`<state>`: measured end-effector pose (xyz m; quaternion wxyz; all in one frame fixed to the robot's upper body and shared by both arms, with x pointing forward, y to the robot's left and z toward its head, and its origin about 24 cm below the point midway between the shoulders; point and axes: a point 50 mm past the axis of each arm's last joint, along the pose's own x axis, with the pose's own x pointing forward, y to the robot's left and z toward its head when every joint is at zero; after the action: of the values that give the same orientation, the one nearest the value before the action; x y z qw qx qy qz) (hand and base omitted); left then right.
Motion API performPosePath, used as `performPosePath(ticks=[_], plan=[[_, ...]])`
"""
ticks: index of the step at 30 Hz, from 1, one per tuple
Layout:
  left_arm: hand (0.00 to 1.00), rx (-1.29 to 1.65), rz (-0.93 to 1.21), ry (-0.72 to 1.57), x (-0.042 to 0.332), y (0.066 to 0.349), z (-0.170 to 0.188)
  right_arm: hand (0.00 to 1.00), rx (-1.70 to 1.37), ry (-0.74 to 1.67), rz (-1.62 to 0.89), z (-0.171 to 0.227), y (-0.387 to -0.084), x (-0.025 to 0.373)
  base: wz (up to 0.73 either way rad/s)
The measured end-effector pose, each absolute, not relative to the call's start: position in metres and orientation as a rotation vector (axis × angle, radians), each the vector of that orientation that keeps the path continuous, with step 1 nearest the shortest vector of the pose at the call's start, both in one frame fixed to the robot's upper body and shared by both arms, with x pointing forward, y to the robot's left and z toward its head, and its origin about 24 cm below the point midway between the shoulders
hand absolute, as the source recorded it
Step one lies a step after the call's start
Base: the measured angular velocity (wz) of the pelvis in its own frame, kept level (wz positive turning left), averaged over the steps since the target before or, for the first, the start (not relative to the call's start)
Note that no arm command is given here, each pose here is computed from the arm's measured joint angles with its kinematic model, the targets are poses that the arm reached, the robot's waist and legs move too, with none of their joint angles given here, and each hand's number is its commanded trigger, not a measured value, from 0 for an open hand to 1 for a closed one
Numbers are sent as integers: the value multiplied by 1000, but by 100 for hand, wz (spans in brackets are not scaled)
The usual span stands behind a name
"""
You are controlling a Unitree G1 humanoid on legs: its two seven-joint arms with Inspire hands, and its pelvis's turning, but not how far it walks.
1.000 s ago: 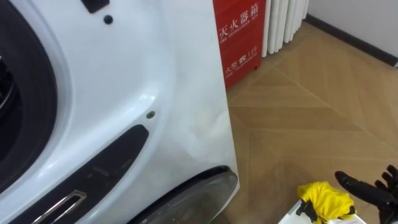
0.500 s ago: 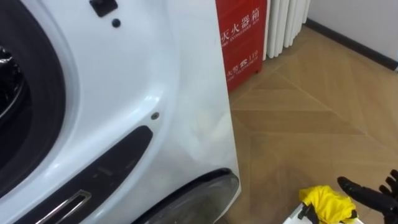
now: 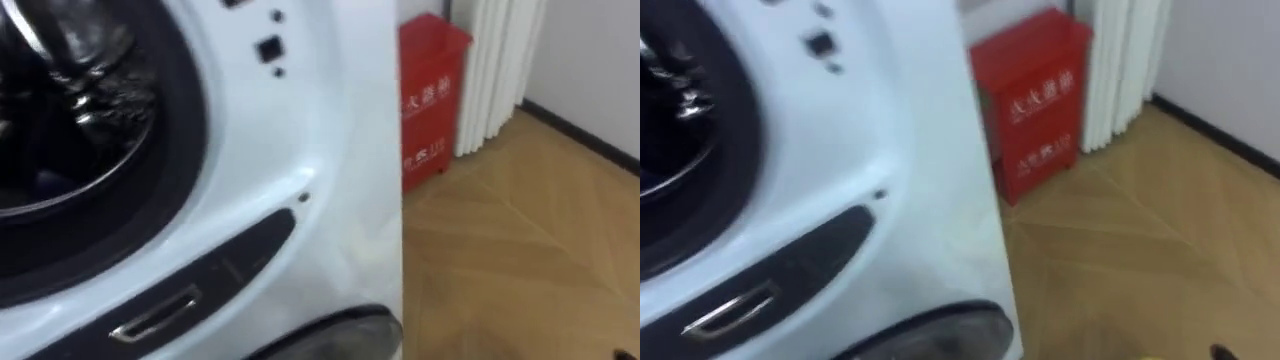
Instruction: Pick clothes from washing machine
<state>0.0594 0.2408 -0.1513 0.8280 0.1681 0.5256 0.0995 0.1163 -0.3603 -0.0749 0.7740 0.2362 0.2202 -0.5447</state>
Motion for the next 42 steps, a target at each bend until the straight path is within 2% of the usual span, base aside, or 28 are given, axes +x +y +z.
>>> performPosePath(ticks=[8,15,21,26,32,42], plan=[[0,346,285,1081,65,242,-149,0,640,696,-1390,-118,-334,69,44],[0,331,342,1121,54,248,-151,0,691,895,-1428,-144,-300,38,26],[0,323,368,1158,46,248,-154,0,541,1002,-1172,-152,-281,51,10],[0,335,357,1168,44,245,-156,0,383,1065,-834,-156,-260,70,2],[0,365,370,1186,39,247,-156,0,243,1136,-571,-161,-242,71,4],[0,391,369,1217,33,245,-159,0,191,1244,-382,-169,-229,50,0]])
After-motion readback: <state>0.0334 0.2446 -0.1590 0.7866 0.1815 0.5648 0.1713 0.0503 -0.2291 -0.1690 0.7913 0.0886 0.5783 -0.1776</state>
